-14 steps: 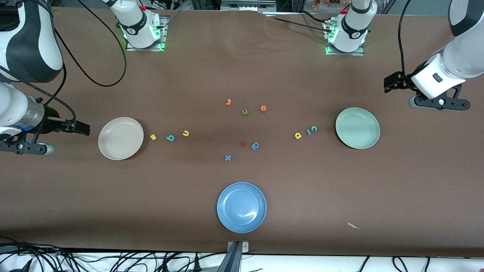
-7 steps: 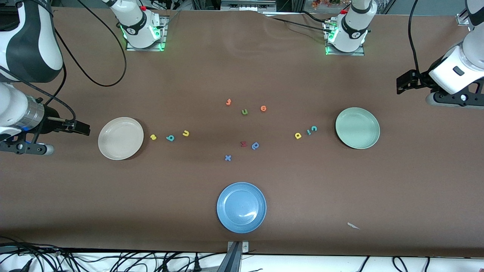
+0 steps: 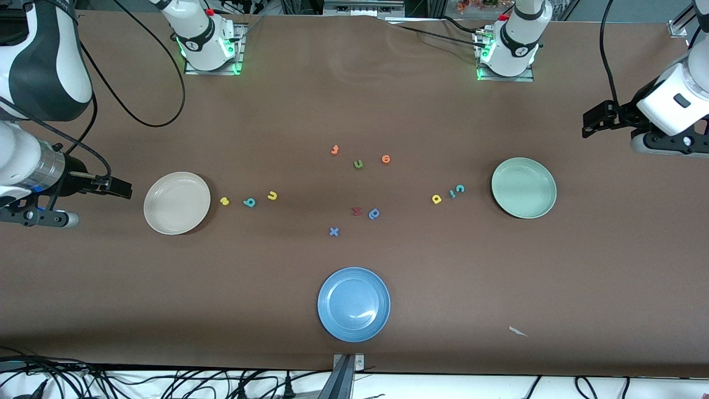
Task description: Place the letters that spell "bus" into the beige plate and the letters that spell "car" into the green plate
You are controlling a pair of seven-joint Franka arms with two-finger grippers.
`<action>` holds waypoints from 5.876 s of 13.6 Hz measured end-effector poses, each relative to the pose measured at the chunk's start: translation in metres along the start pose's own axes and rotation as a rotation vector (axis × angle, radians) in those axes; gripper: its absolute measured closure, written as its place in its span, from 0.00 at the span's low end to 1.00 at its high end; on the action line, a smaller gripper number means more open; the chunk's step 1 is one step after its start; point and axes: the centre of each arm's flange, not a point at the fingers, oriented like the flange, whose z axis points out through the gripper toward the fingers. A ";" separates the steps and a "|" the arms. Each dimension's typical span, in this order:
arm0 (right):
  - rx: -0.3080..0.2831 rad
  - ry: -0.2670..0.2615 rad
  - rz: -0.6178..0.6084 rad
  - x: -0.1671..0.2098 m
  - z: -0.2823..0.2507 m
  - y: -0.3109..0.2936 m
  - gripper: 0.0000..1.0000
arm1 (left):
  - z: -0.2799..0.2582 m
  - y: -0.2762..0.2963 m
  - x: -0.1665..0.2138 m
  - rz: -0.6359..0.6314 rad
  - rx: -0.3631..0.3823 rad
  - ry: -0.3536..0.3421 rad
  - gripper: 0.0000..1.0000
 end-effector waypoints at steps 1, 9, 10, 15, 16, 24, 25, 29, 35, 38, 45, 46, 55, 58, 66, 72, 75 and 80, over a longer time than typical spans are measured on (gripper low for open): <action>0.000 0.000 0.000 0.000 0.000 0.000 0.00 | 0.000 -0.003 0.000 -0.006 -0.001 0.000 0.00; 0.000 0.000 0.000 0.000 0.000 0.000 0.00 | 0.001 -0.004 0.000 -0.008 -0.002 -0.001 0.00; 0.000 0.000 0.000 0.000 0.000 0.000 0.00 | 0.002 -0.004 0.001 -0.008 -0.002 -0.004 0.00; 0.000 -0.001 0.000 0.000 0.000 0.000 0.00 | 0.046 -0.006 0.025 -0.004 -0.013 -0.089 0.00; 0.000 -0.001 0.000 0.000 0.000 0.000 0.00 | 0.049 -0.006 0.027 -0.003 -0.014 -0.094 0.00; 0.001 -0.009 0.005 -0.002 0.003 -0.016 0.00 | 0.053 -0.003 0.025 0.001 -0.014 -0.111 0.00; 0.000 -0.013 -0.008 -0.003 0.006 -0.026 0.00 | 0.058 -0.004 0.025 0.000 -0.014 -0.124 0.00; -0.002 -0.023 0.024 -0.001 0.035 -0.084 0.00 | 0.075 0.001 0.025 -0.041 -0.027 -0.137 0.00; -0.017 -0.091 0.102 -0.007 0.117 -0.185 0.00 | 0.176 0.108 0.011 -0.098 -0.049 -0.052 0.00; -0.018 -0.095 0.097 -0.013 0.151 -0.224 0.01 | 0.215 0.134 0.001 -0.091 -0.053 0.000 0.00; -0.024 -0.104 0.225 -0.045 0.248 -0.265 0.03 | 0.293 0.143 -0.006 -0.080 -0.078 0.037 0.00; -0.021 -0.101 0.236 -0.050 0.259 -0.266 0.04 | 0.303 0.146 -0.003 -0.077 -0.085 0.040 0.00; 0.005 -0.079 0.282 -0.081 0.311 -0.269 0.21 | 0.397 0.169 0.003 -0.046 -0.126 -0.001 0.00; 0.006 -0.078 0.283 -0.082 0.312 -0.269 0.37 | 0.409 0.168 0.002 0.105 -0.017 0.019 0.00; 0.040 -0.044 0.282 -0.086 0.321 -0.269 0.41 | 0.425 0.167 0.000 0.146 0.009 0.005 0.03; 0.042 -0.038 0.282 -0.086 0.315 -0.268 0.74 | 0.432 0.169 0.000 0.148 0.000 0.009 0.22; 0.038 -0.032 0.275 -0.081 0.303 -0.269 0.74 | 0.431 0.169 0.002 0.146 0.000 0.013 0.35; -0.073 -0.082 0.138 -0.035 0.225 -0.207 0.74 | 0.429 0.173 0.003 0.142 -0.002 0.021 0.37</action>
